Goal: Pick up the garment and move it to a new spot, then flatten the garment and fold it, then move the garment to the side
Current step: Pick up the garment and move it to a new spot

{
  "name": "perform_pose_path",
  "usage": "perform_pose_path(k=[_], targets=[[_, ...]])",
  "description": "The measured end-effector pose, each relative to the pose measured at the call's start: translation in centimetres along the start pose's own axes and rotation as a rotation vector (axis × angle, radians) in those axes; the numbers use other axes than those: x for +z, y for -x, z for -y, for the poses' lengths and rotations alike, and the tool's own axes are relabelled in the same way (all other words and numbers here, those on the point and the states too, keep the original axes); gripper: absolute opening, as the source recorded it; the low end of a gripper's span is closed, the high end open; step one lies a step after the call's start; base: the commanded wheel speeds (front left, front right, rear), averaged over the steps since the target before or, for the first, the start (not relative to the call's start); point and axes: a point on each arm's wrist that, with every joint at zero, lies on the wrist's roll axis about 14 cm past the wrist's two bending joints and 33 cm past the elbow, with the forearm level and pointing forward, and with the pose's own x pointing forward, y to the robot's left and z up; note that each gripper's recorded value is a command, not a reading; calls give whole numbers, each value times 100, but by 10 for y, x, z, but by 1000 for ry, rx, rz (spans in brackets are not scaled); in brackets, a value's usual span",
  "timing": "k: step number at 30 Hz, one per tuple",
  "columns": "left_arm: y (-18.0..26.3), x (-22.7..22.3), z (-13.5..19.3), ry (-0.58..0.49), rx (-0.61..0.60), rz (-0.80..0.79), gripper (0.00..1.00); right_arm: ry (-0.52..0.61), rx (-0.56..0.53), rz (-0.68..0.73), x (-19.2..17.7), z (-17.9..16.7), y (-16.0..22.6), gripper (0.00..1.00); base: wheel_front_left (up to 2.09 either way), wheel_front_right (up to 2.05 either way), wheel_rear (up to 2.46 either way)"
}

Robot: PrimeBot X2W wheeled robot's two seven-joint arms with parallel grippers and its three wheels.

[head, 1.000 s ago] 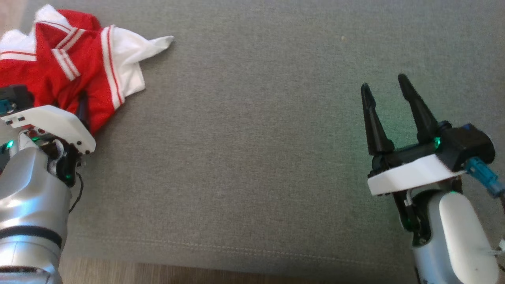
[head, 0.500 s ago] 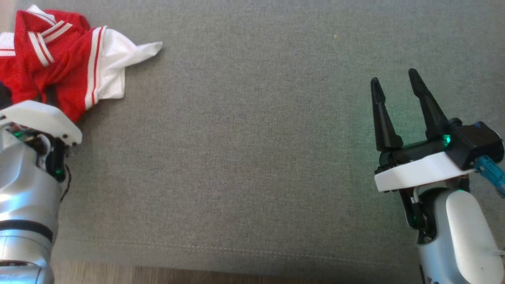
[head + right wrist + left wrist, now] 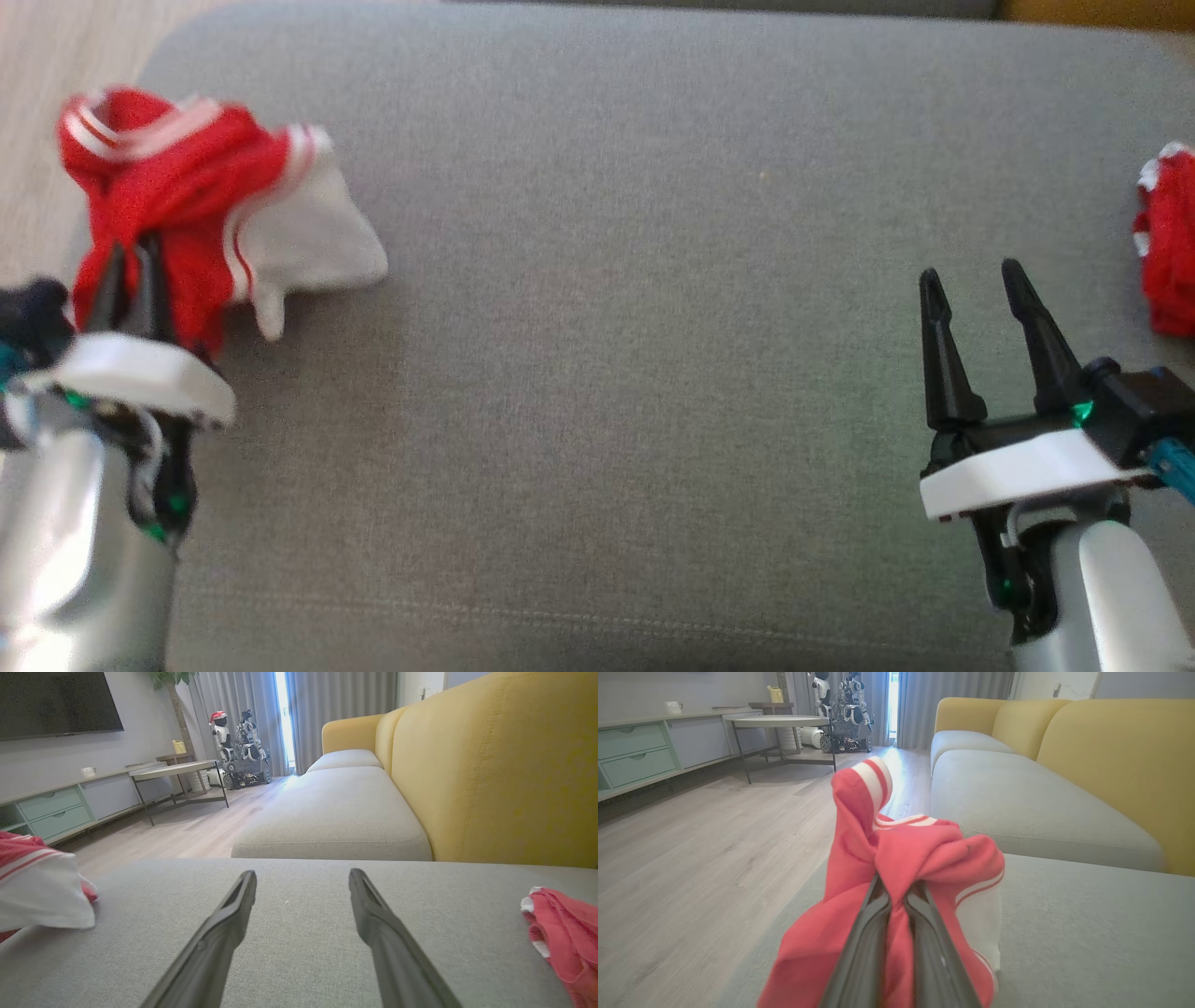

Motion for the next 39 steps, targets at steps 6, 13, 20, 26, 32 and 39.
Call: perform_pose_path(k=[6, 13, 20, 26, 32, 39], targets=[[28, 17, 48, 20, -125, 55, 0, 1, -32, 31, 13, 7, 17, 100, 0, 0, 0], [38, 20, 129, 46, -343, 39, 0, -1, -89, 48, 19, 25, 29, 100, 0, 0, 0], [54, -7, 239, 49, -686, -67, 0, -13, -160, 42, 15, 47, 42, 100, 0, 0, 0], [56, -11, 319, 25, -911, -64, 0, -33, -221, 50, 12, 65, 51, 100, 0, 0, 0], [73, -51, 360, 26, -1046, -181, 1, -42, -289, 30, 1, 85, 62, 100, 0, 0, 0], [85, -59, 368, 83, -1076, -206, 100, -45, -311, 10, -9, 92, 64, 100, 0, 0, 0]])
